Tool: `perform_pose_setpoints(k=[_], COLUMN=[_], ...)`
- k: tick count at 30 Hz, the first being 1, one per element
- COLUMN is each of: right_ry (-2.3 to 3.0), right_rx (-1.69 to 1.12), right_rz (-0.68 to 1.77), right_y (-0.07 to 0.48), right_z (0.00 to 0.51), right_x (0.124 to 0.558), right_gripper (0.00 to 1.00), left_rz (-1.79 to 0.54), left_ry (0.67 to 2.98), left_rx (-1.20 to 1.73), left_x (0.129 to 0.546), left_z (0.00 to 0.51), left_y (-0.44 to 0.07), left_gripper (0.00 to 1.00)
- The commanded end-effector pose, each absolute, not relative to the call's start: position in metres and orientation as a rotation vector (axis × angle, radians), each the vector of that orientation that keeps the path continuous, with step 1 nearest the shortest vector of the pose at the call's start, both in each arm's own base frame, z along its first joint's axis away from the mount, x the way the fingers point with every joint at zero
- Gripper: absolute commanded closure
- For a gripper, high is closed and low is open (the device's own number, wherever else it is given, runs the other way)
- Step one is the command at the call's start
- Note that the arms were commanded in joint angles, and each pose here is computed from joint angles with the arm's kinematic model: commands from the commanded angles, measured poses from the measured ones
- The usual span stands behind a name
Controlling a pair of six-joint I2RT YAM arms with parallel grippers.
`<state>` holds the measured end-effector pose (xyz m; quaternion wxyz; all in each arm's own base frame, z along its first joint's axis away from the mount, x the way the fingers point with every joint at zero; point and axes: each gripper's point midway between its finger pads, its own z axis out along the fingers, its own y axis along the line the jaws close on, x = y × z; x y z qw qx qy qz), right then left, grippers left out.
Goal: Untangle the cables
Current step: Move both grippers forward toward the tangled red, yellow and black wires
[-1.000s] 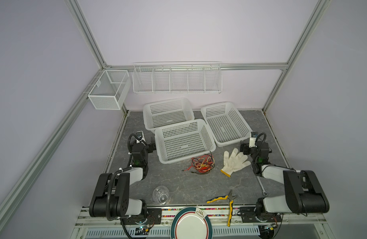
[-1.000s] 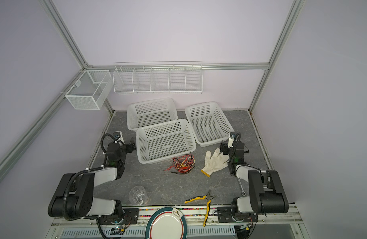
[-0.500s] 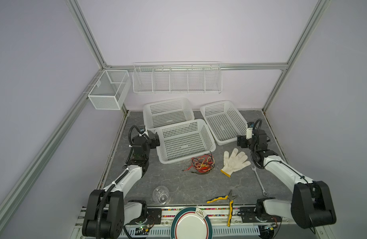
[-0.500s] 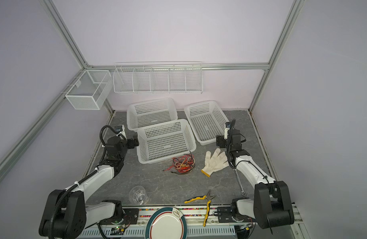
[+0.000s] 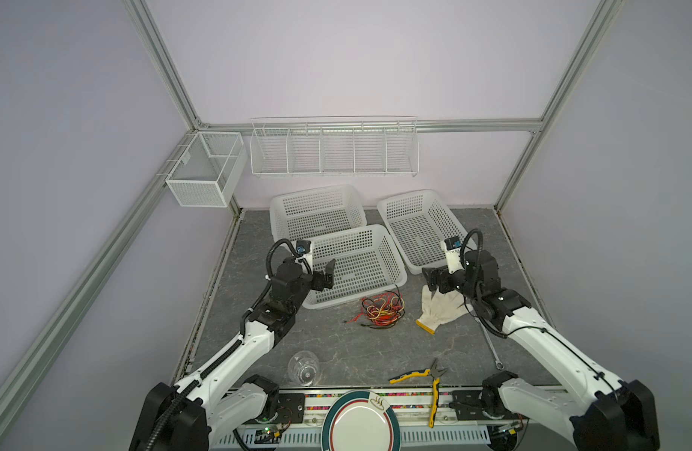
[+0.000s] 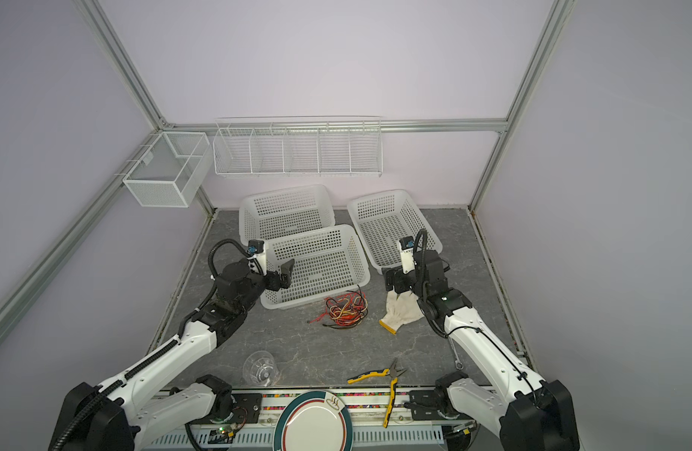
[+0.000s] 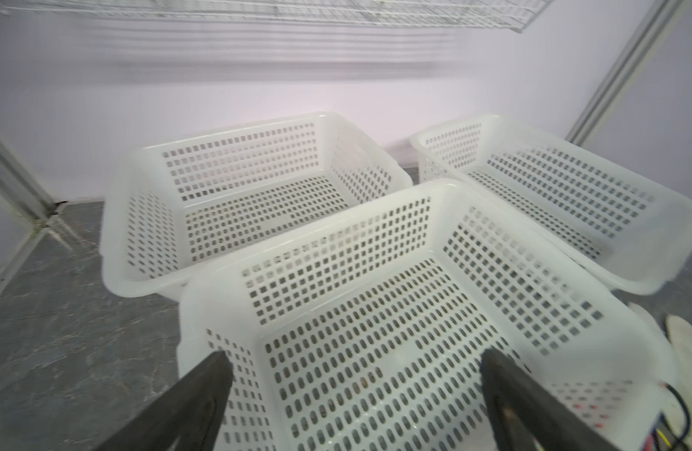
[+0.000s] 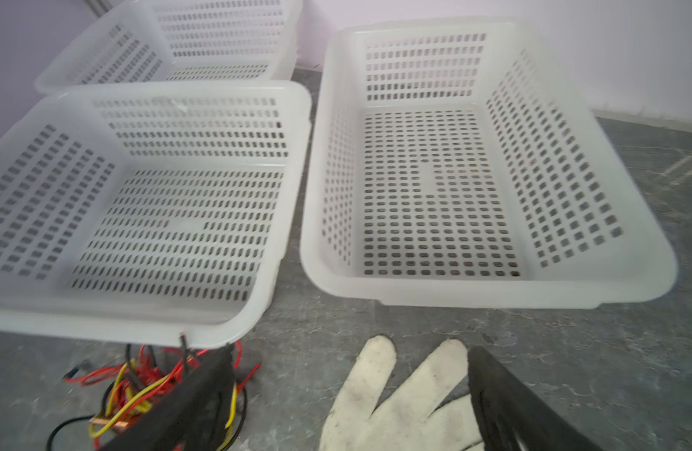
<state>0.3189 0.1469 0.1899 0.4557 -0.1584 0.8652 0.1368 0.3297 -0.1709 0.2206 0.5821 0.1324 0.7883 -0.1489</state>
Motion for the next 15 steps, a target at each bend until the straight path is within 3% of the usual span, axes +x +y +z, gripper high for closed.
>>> perform_pose_setpoints(k=[1, 7, 15], right_ry=[2.217, 2.278, 2.335], right_rx=[-0.487, -0.557, -0.532], right_rz=[0.411, 0.429, 0.396], right_y=[0.171, 0.202, 0.222], right_z=[0.177, 0.158, 0.145], right_x=[0.294, 0.272, 0.262], right_gripper=[0.10, 0.14, 0.30], left_rz=[-0.435, -0.530, -0.619], left_ry=[1.885, 1.938, 1.939], left_rx=[0.380, 0.465, 0.541], left_x=[0.315, 0.297, 0.286], left_z=[0.214, 0.192, 0.187], left_y=[-0.201, -0.238, -0.266], left_gripper=[0.01, 0.00, 0.00])
